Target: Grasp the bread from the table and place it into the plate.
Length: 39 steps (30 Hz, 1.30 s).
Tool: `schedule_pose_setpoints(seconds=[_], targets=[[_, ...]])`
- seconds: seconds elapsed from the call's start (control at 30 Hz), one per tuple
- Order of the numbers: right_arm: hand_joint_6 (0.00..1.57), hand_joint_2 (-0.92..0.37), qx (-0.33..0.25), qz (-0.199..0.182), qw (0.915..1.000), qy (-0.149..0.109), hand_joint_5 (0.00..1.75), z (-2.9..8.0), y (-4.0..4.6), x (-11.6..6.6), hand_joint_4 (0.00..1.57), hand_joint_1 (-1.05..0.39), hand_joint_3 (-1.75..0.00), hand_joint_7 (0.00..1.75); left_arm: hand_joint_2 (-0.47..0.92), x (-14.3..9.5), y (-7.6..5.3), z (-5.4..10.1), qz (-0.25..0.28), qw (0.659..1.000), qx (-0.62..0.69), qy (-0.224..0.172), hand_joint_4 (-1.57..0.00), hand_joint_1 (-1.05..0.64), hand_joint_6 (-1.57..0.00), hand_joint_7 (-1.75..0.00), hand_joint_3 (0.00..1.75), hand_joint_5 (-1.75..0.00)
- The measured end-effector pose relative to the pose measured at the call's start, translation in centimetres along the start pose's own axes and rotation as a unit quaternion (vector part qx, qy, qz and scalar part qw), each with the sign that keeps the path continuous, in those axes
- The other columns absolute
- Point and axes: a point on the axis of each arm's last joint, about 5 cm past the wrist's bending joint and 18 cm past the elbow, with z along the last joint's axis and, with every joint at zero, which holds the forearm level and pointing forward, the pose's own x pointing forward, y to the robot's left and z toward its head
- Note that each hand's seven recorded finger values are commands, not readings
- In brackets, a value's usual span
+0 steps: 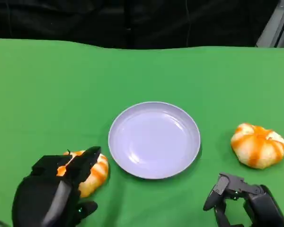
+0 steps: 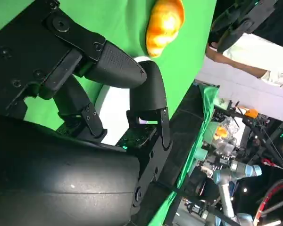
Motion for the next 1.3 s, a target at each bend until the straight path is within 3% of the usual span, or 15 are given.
schedule_pose_setpoints(seconds=[0.2, 0.63, 0.77, 0.8, 0.9, 1.2, 1.23, 1.27, 1.3], targets=[[0.80, -0.32, 0.000, 0.000, 1.0000, 0.000, 1.75, 0.0, 0.01, 0.0, 0.90, -0.56, -1.48, 1.50, 0.88, 1.3, -0.2, 0.5, -0.042, 0.998, 0.048, 0.015, -0.42, -0.53, -0.38, 0.00, 0.01, -0.27], [0.80, -0.33, 0.003, 0.000, 1.0000, -0.001, 1.75, 0.0, 0.13, 0.1, 0.88, -0.55, -1.49, 1.51, 0.91, 3.7, -2.4, 0.4, -0.147, 0.979, 0.113, 0.080, -0.38, -0.58, -0.31, 0.00, 0.01, -0.16], [0.80, -0.33, 0.003, 0.000, 1.0000, -0.002, 1.75, 0.1, 0.11, 0.1, 0.87, -0.55, -1.50, 1.51, 0.90, 4.3, -3.5, -0.1, -0.188, 0.970, 0.122, 0.095, -0.42, -0.52, -0.34, -0.01, 0.00, -0.14], [0.80, -0.32, 0.003, -0.001, 1.0000, -0.004, 1.75, 0.2, 0.09, 0.1, 0.87, -0.54, -1.50, 1.50, 0.90, 4.4, -3.6, -0.3, -0.195, 0.968, 0.122, 0.097, -0.51, -0.45, -0.42, -0.04, 0.00, -0.16], [0.80, -0.32, 0.002, 0.000, 1.0000, -0.007, 1.75, 0.2, 0.08, 0.1, 0.87, -0.54, -1.50, 1.50, 0.90, 4.8, -3.9, -0.7, -0.192, 0.970, 0.115, 0.091, -0.63, -0.38, -0.53, -0.05, 0.00, -0.17], [0.80, -0.33, 0.002, 0.000, 1.0000, -0.007, 1.75, 0.2, 0.08, 0.1, 0.87, -0.54, -1.50, 1.50, 0.90, 4.8, -4.1, -0.9, -0.183, 0.974, 0.111, 0.079, -0.66, -0.37, -0.56, -0.02, 0.00, -0.14], [0.80, -0.33, 0.002, 0.000, 1.0000, -0.007, 1.75, 0.2, 0.08, 0.1, 0.87, -0.55, -1.50, 1.50, 0.88, 4.8, -4.1, -0.9, -0.183, 0.974, 0.110, 0.079, -0.84, -0.24, -0.91, -0.33, 0.26, -0.89], [0.80, -0.33, 0.002, 0.000, 1.0000, -0.007, 1.75, 0.2, 0.08, 0.1, 0.87, -0.55, -1.50, 1.50, 0.81, 4.7, -4.3, -1.0, -0.165, 0.978, 0.102, 0.071, -0.87, -0.20, -1.00, -0.51, 0.46, -1.21], [0.80, -0.33, 0.002, 0.000, 1.0000, -0.006, 1.75, 0.2, 0.08, 0.1, 0.87, -0.55, -1.49, 1.50, 0.76, 4.5, -4.4, -1.3, -0.136, 0.984, 0.095, 0.056, -0.88, -0.18, -1.03, -0.62, 0.60, -1.37]])
